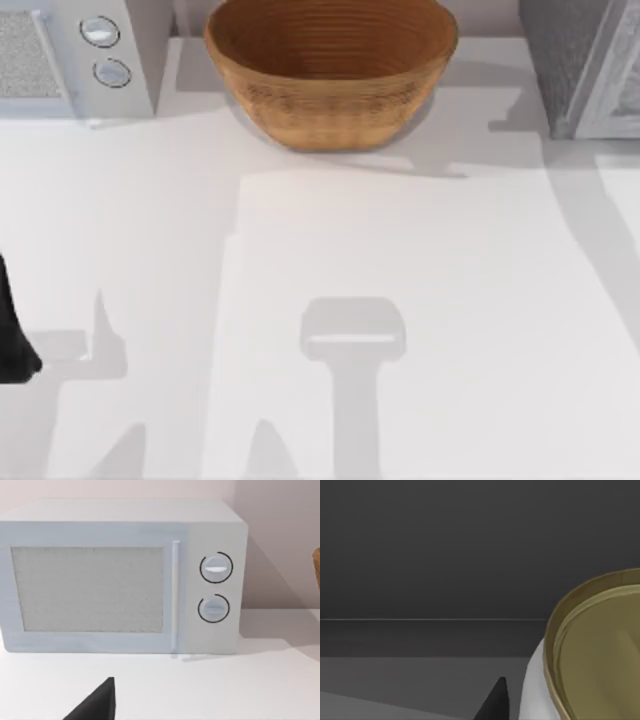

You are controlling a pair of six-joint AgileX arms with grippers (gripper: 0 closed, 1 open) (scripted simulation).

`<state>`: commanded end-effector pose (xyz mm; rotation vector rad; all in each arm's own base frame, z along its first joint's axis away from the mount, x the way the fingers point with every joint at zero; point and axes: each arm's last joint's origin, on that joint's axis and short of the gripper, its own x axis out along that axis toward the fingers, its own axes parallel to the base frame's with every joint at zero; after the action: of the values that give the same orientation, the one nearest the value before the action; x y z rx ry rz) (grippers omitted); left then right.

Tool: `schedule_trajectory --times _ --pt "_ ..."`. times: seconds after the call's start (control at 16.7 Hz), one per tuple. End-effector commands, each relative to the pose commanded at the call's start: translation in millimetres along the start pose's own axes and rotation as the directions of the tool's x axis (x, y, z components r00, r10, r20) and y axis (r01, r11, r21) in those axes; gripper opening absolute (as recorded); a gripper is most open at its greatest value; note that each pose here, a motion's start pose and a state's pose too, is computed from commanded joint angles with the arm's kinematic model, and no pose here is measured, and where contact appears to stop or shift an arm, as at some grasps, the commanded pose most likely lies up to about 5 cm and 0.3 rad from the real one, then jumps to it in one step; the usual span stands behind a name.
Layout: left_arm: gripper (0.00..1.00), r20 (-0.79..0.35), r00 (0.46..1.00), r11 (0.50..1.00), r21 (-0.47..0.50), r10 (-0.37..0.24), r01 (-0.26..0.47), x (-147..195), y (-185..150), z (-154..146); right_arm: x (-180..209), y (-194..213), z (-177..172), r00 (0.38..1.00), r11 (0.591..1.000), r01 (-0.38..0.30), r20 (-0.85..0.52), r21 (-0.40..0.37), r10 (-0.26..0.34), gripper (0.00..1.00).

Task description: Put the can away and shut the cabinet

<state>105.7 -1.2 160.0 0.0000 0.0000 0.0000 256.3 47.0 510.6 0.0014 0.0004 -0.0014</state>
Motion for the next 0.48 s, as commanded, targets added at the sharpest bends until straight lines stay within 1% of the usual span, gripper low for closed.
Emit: schedule_trajectory --times 0.3,0.48 --pt "1.0 0.0 1.0 1.0 0.0 0.0 0.0 0.0 0.0 0.0 0.1 -1.1 -0.3 1.0 1.0 0.003 0.0 0.002 -0.003 0.0" --pt "1.0 0.0 1.0 1.0 0.0 0.0 0.0 0.0 0.0 0.0 15.1 0.0 2.9 1.0 1.0 0.007 -0.014 -0.002 -0.007 0.0"
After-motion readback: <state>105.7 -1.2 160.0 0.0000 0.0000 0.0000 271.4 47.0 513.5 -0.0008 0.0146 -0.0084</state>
